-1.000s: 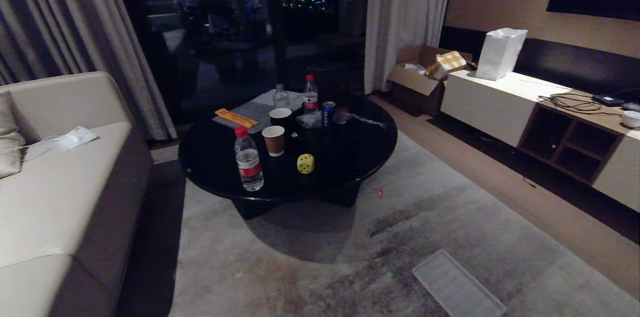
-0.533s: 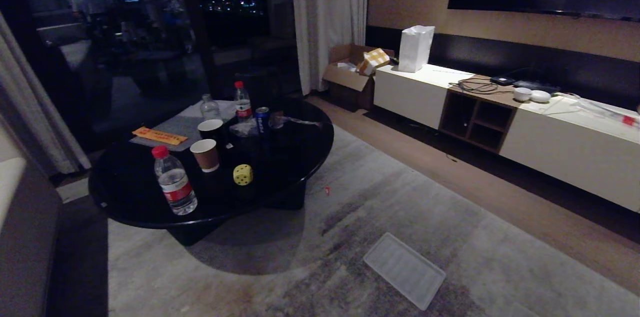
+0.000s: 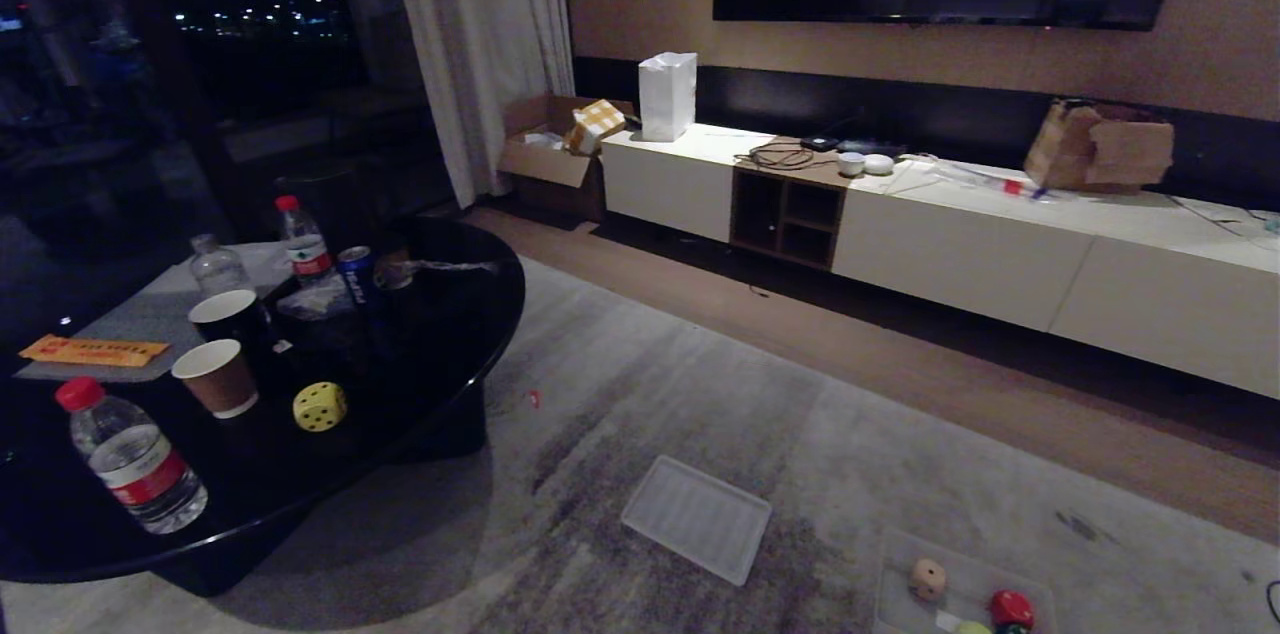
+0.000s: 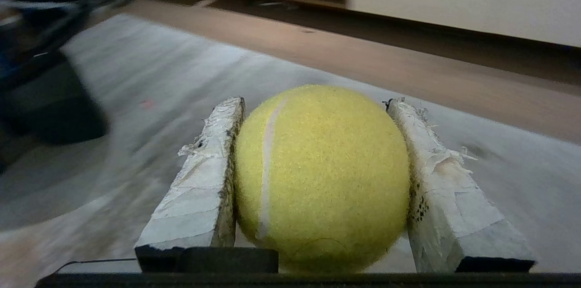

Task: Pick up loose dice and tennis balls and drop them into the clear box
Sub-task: Put the ball in the box

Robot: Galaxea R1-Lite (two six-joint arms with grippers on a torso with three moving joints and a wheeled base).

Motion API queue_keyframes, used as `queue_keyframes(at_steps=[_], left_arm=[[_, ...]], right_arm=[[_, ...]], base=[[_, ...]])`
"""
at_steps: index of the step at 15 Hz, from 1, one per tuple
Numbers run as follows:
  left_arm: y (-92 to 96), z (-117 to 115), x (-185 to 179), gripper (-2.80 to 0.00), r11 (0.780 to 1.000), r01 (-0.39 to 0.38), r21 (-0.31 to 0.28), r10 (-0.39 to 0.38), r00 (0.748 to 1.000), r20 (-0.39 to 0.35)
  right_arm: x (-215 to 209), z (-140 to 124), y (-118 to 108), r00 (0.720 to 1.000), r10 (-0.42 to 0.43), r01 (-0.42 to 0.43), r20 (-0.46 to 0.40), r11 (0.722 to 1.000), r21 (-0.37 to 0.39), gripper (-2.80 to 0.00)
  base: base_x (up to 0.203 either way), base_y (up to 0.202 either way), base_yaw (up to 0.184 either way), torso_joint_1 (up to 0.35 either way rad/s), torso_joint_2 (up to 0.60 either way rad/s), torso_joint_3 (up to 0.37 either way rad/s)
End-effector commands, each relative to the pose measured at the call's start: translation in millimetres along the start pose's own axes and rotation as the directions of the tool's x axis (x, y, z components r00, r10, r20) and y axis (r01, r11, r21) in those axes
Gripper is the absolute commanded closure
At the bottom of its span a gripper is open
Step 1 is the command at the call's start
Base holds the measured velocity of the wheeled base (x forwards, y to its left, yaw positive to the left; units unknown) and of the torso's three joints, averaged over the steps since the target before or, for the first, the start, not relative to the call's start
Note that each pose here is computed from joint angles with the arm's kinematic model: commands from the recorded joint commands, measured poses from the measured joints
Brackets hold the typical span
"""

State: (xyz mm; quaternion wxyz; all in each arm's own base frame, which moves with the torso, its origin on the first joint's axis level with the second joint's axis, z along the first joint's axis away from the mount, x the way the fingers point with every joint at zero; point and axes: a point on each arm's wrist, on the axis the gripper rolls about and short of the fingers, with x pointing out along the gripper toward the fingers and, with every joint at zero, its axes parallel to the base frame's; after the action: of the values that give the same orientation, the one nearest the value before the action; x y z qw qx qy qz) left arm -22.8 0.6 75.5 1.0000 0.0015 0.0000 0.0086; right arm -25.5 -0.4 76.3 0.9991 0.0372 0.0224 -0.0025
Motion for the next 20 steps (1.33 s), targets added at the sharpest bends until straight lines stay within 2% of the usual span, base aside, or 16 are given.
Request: queue_keyframes(at_steps=[1, 5, 9, 20], left_arm=[[0.0, -0.4, 0.2, 0.0, 1.0, -0.001, -0.001, 0.001, 1.0, -0.003], [0.0, -0.4, 0.2, 0.0, 1.0, -0.001, -0.001, 0.001, 1.0, -0.003], [0.1, -0.4, 0.2, 0.0, 1.0, -0.006, -0.008, 0.006, 1.0, -0.003], [0.1, -0.4, 0.2, 0.0, 1.0, -0.004, -0.006, 0.004, 1.0, -0.003]], right_arm=[[0.1, 0.0, 0.0, 1.0, 0.0, 0.0, -0.001, 1.0, 0.0, 0.0], [0.1, 0.0, 0.0, 1.0, 0.0, 0.0, -0.002, 1.0, 0.0, 0.0], [0.1, -0.1, 0.0, 1.0, 0.0, 0.0, -0.002, 1.0, 0.0, 0.0], [0.1, 0.0, 0.0, 1.0, 0.0, 0.0, -0.001, 1.0, 0.0, 0.0]], base=[[0.002, 0.009, -0.166, 0.007, 0.0, 0.007], [0.001, 0.007, -0.124, 0.003, 0.0, 0.001], [0.0, 0.0, 0.0, 0.0, 0.0, -0.025], [0.0, 0.0, 0.0, 0.002, 0.0, -0.193]])
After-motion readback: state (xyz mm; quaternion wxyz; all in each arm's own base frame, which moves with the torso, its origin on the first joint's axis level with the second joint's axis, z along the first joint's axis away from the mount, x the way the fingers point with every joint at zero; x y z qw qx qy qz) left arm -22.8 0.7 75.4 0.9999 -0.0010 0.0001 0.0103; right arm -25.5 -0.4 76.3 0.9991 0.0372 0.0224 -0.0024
